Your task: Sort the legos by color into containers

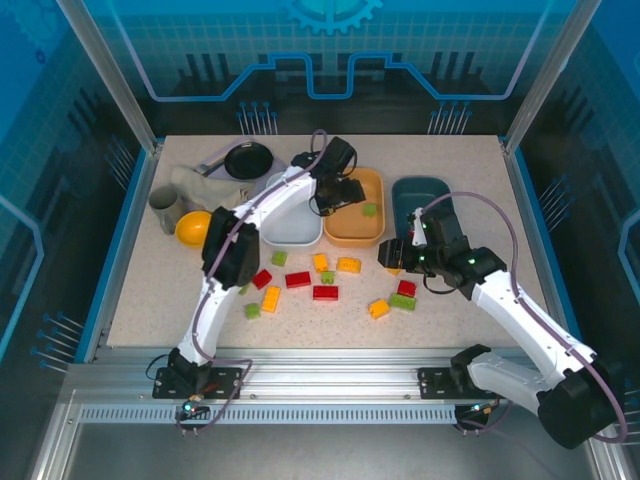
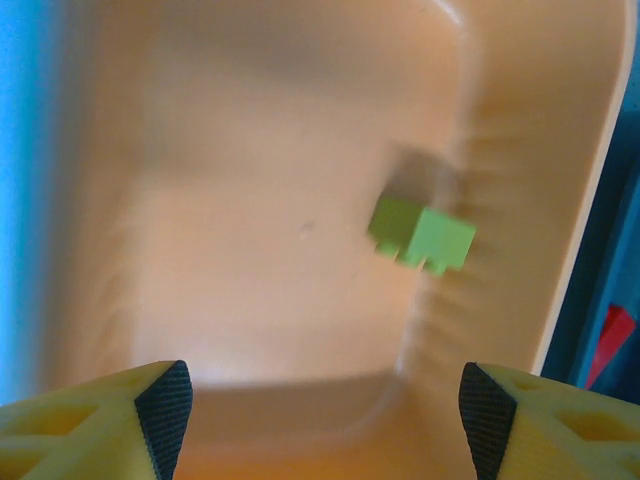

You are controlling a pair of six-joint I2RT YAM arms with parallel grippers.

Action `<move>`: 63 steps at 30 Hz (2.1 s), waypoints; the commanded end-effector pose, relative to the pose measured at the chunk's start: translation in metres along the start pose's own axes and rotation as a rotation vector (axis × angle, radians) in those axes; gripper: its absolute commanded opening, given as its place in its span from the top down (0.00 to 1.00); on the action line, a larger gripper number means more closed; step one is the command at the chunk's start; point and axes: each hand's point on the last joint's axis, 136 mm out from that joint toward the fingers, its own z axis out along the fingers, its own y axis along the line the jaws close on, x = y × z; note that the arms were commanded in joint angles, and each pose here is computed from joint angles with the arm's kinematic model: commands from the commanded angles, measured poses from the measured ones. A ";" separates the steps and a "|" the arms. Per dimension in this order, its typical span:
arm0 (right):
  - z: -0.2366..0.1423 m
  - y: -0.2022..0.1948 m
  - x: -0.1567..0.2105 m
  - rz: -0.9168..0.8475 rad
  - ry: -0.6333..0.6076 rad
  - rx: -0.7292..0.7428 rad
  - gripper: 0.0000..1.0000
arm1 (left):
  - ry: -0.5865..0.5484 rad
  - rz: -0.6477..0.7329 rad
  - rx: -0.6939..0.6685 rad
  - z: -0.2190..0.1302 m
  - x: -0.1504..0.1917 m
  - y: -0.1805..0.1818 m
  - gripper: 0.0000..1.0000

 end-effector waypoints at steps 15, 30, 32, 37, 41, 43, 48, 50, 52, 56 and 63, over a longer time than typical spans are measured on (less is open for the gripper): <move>0.009 0.115 0.062 -0.503 -0.009 -0.497 0.22 | 0.206 0.151 -0.343 -0.092 0.171 0.211 0.27; 0.015 0.112 0.070 -0.503 -0.021 -0.450 0.21 | 0.285 0.262 -0.442 -0.048 0.179 0.240 0.35; 0.014 0.110 0.070 -0.494 -0.024 -0.445 0.21 | 0.287 0.258 -0.442 -0.043 0.180 0.241 0.39; 0.014 0.105 0.067 -0.477 -0.043 -0.417 0.22 | 0.282 0.243 -0.433 -0.036 0.181 0.241 0.53; 0.013 0.102 0.058 -0.463 -0.072 -0.384 0.22 | 0.251 0.243 -0.436 -0.042 0.175 0.239 0.63; 0.010 0.101 0.051 -0.458 -0.093 -0.366 0.22 | 0.221 0.240 -0.427 -0.052 0.168 0.232 0.65; -0.008 0.090 0.005 -0.367 -0.240 -0.290 0.22 | 0.097 0.209 -0.338 -0.106 0.132 0.183 0.67; -0.015 0.082 -0.015 -0.309 -0.306 -0.258 0.22 | 0.050 0.195 -0.294 -0.123 0.110 0.159 0.67; -0.018 0.070 -0.033 -0.247 -0.355 -0.211 0.22 | 0.028 0.178 -0.263 -0.127 0.088 0.142 0.67; -0.017 0.042 -0.063 -0.115 -0.412 -0.094 0.23 | -0.010 0.157 -0.245 -0.110 0.037 0.119 0.67; -0.005 -0.011 -0.065 -0.008 -0.287 0.178 0.26 | 0.003 0.094 -0.302 -0.046 -0.034 0.122 0.66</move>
